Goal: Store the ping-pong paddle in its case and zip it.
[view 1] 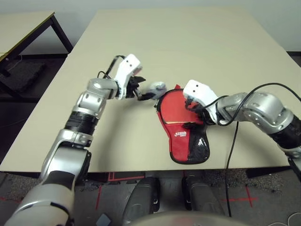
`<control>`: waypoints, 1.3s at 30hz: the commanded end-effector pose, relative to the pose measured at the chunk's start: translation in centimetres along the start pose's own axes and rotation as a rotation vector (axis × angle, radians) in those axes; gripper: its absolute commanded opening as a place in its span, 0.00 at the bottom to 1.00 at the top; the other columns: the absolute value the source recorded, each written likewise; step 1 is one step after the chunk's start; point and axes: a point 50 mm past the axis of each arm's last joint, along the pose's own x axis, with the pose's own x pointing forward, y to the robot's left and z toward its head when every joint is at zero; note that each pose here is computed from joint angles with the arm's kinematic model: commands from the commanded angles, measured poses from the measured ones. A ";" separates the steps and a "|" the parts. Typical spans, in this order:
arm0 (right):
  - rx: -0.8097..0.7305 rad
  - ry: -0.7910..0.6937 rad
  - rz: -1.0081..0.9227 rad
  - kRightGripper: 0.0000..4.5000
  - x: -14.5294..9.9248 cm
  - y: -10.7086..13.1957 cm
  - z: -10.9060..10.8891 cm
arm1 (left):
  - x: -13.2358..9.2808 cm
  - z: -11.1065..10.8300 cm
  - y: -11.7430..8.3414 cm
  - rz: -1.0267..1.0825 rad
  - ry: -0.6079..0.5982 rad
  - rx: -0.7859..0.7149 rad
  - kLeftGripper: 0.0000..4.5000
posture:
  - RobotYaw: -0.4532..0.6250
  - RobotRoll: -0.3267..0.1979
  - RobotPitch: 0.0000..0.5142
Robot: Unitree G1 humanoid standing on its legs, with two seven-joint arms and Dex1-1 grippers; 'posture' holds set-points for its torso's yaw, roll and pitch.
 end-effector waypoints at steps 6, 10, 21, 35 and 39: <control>-0.049 0.007 0.032 0.99 0.7 0.6 0.7 | 1.3 -0.6 1.2 0.038 0.103 0.177 1.00 | 0.41 0.62 0.18; -0.054 0.000 0.034 0.99 0.9 0.6 1.0 | 2.1 -0.6 1.2 0.016 0.130 0.246 1.00 | 0.41 0.62 0.18; -0.069 0.010 0.027 1.00 1.2 0.4 1.1 | 3.7 -0.3 0.3 -0.118 0.155 0.234 0.68 | 0.41 0.62 0.19; -0.086 0.046 0.067 1.00 2.1 1.0 0.5 | 4.3 3.8 2.5 0.050 0.141 0.301 0.05 | 0.39 0.62 0.22; -0.084 0.056 0.074 1.00 2.5 1.2 0.3 | 5.7 4.7 1.8 0.100 0.123 0.317 0.05 | 0.39 0.62 0.24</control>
